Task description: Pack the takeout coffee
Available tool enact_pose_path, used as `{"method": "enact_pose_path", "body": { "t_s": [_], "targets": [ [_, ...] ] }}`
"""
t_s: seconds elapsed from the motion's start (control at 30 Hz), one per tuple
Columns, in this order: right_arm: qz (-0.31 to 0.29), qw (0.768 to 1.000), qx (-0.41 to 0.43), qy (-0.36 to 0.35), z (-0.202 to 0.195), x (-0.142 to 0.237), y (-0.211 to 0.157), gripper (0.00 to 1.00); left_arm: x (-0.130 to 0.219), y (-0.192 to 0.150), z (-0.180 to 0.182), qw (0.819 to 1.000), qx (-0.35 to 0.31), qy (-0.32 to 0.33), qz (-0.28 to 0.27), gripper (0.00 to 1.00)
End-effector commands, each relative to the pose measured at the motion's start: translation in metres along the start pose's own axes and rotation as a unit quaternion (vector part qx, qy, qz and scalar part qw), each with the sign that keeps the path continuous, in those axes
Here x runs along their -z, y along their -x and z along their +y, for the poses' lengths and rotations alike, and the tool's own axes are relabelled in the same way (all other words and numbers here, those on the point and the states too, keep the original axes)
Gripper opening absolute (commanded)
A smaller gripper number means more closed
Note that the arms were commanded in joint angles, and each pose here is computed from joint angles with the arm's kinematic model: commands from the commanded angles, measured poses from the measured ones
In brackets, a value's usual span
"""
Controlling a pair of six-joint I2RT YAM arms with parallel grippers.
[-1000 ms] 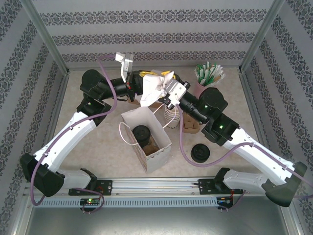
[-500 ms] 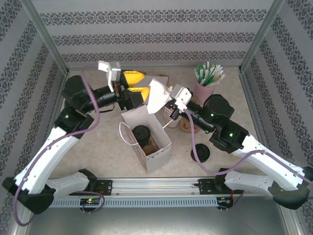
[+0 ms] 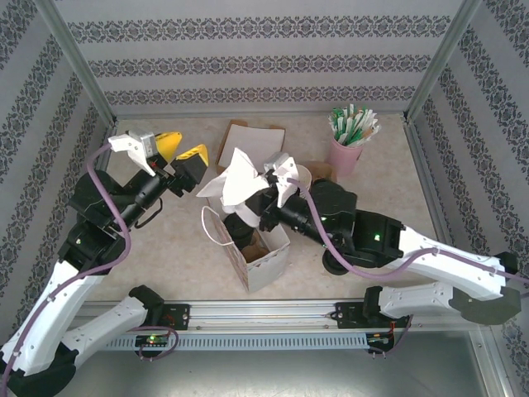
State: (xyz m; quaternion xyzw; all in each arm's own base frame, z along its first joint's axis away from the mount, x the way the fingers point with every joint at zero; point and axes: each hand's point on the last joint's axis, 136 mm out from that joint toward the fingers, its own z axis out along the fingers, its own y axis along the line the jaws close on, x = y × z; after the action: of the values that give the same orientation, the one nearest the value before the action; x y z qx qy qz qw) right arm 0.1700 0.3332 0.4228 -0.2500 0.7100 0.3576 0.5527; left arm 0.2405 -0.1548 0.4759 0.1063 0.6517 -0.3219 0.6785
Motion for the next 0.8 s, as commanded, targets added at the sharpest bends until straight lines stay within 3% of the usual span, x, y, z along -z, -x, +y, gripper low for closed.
{"method": "enact_pose_path", "body": {
  "t_s": [0.0, 0.37, 0.77],
  "targets": [
    [0.038, 0.991, -0.104, -0.077, -0.025, 0.005, -0.021, 0.0, -0.003, -0.023, 0.015, 0.999, 0.009, 0.035, 0.036, 0.78],
    [0.151, 0.962, -0.114, -0.198, -0.065, 0.015, -0.085, 0.0, -0.009, -0.044, 0.028, 0.995, 0.011, 0.065, 0.071, 0.77],
    [0.309, 0.922, -0.049, -0.23, -0.063, 0.002, -0.143, 0.0, -0.014, -0.062, 0.041, 0.989, 0.006, 0.097, 0.112, 0.75]
  ]
}}
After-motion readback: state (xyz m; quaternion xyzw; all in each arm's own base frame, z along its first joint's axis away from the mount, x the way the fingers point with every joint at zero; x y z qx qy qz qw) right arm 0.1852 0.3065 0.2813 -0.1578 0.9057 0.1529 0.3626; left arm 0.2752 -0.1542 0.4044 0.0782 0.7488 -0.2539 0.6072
